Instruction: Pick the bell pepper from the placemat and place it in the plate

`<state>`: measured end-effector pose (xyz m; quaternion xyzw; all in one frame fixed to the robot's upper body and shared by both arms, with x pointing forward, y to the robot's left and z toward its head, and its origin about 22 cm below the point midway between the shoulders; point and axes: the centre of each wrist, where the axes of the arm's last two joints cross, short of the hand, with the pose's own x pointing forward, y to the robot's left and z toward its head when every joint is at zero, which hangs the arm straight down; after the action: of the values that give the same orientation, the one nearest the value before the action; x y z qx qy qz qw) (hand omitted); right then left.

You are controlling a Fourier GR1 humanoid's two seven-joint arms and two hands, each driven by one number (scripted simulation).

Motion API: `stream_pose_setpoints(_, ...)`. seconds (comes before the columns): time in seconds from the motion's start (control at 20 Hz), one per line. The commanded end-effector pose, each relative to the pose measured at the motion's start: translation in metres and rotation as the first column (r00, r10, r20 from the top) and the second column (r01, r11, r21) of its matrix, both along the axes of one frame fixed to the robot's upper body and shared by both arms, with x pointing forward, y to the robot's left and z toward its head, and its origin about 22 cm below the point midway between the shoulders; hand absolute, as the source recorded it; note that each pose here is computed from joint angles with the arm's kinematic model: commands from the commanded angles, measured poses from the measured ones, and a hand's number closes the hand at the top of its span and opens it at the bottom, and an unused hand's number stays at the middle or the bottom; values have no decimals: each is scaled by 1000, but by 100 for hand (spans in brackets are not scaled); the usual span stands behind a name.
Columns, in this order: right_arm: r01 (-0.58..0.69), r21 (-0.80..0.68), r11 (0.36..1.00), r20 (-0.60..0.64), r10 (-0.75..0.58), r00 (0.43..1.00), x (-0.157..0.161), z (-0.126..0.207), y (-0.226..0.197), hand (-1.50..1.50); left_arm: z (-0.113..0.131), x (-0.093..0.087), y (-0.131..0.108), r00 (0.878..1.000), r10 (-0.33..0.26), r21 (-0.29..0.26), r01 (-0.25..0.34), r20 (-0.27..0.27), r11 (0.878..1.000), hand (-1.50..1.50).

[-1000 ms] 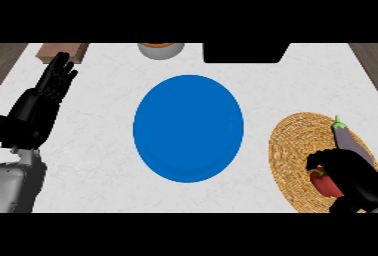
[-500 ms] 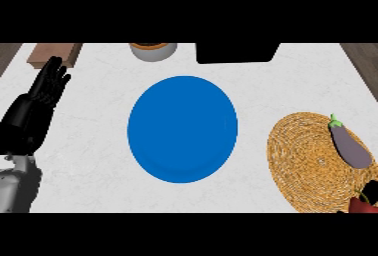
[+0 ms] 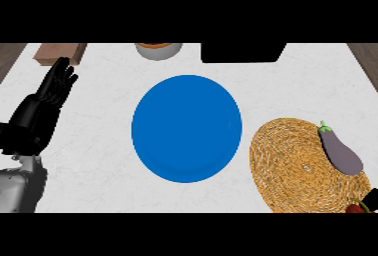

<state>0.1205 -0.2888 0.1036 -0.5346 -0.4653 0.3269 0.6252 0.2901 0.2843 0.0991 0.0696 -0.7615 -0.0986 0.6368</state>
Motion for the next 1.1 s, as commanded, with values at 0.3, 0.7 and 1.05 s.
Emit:
stream_pose_setpoints(0.3, -281, 232, 931, 315, 202, 927, -6, 57, 68, 150, 6, 5, 7, 1000, -22, -11, 22, -2, 1000, 0)
stream_pose_setpoints(0.7, -353, 212, 911, 315, 278, 907, 44, 83, 142, 150, -2, -5, -3, 999, -40, -9, 40, -8, 999, 0)
stream_pose_setpoints(1.05, -382, 333, 862, 293, 291, 911, 118, 81, 192, 150, -10, 9, -9, 1000, -25, -6, 25, -2, 1000, 0)
